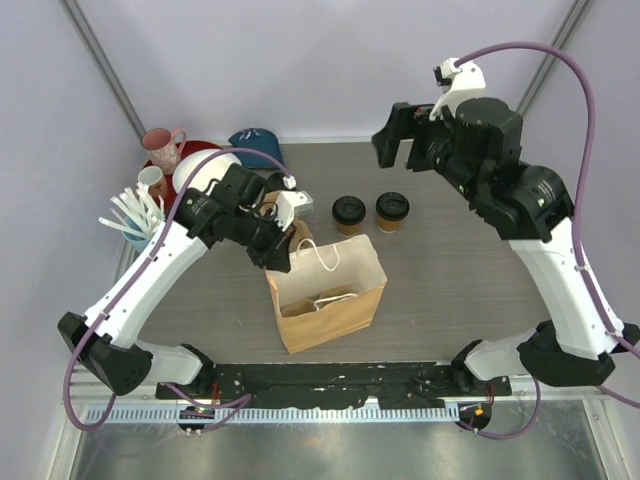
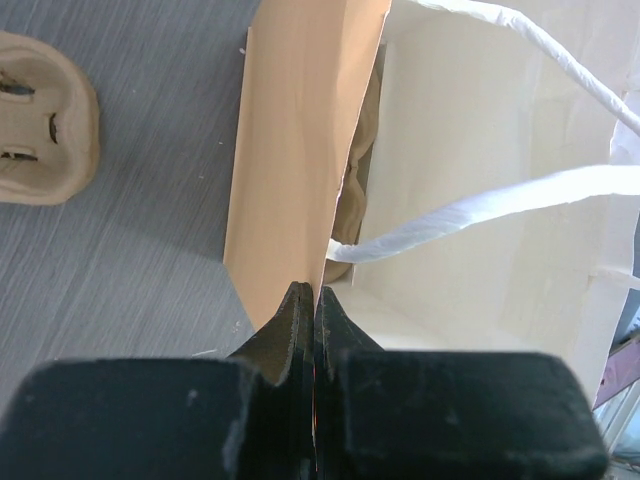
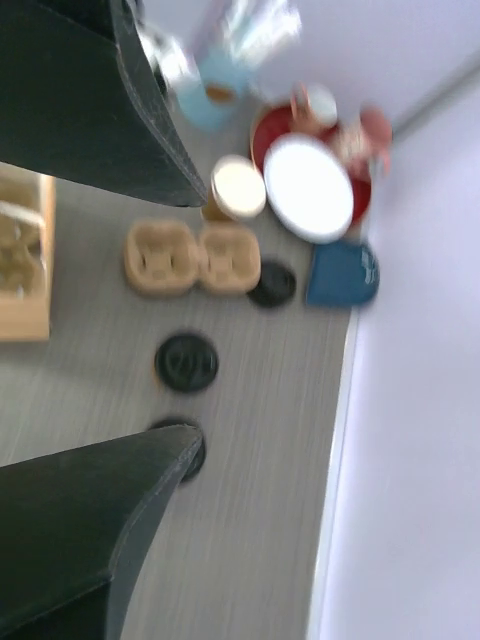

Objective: Pack the takeout coffee

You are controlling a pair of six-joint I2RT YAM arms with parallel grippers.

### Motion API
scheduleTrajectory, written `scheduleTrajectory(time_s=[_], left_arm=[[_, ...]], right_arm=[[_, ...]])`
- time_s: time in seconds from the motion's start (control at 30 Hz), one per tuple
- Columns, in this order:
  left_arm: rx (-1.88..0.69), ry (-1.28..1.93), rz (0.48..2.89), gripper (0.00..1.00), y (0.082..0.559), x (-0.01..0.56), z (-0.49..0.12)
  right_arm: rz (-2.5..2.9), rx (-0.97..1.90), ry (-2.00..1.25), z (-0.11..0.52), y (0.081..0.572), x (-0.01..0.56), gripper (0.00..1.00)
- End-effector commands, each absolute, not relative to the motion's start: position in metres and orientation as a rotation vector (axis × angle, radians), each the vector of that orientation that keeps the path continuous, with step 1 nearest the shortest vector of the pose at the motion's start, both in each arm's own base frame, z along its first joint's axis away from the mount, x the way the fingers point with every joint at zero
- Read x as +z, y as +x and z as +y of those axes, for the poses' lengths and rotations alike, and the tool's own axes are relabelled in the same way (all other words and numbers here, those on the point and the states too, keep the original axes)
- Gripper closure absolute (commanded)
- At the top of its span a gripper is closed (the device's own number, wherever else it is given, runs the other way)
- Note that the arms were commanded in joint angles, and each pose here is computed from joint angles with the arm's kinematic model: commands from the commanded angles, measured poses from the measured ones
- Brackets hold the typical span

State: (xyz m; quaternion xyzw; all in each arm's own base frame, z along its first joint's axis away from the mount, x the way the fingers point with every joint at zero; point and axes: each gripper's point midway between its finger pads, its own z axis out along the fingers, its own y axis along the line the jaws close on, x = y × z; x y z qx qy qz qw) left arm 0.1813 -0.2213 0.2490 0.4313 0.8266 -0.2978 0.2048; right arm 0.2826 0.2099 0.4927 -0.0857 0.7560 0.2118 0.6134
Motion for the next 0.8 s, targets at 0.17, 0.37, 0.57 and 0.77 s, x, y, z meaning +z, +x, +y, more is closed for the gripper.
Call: scheduleTrajectory(time_s=[0.17, 0.37, 0.57, 0.77], left_arm=[[-0.779, 1.249, 2.241, 1.0, 0.163, 0.276, -0.203], [-0.694, 1.231, 2.24, 1.0, 0.166, 0.273, -0.193], [-0.707, 1.212, 2.28, 1.0, 0.168, 0.262, -0.196], [-0.743, 1.194, 2.316, 1.0, 0.17, 0.26, -0.202]], right_arm=[[2.059, 0.286, -0.169, 0.128, 0.363, 0.366, 0.28], [2.192, 0.22, 0.057, 0.09, 0.409, 0.295, 0.41], [2.32, 0.215, 0.058, 0.099, 0.438, 0.234, 0.53], [2.42, 0.133, 0.072, 0.096, 0.437, 0.191, 0.54]])
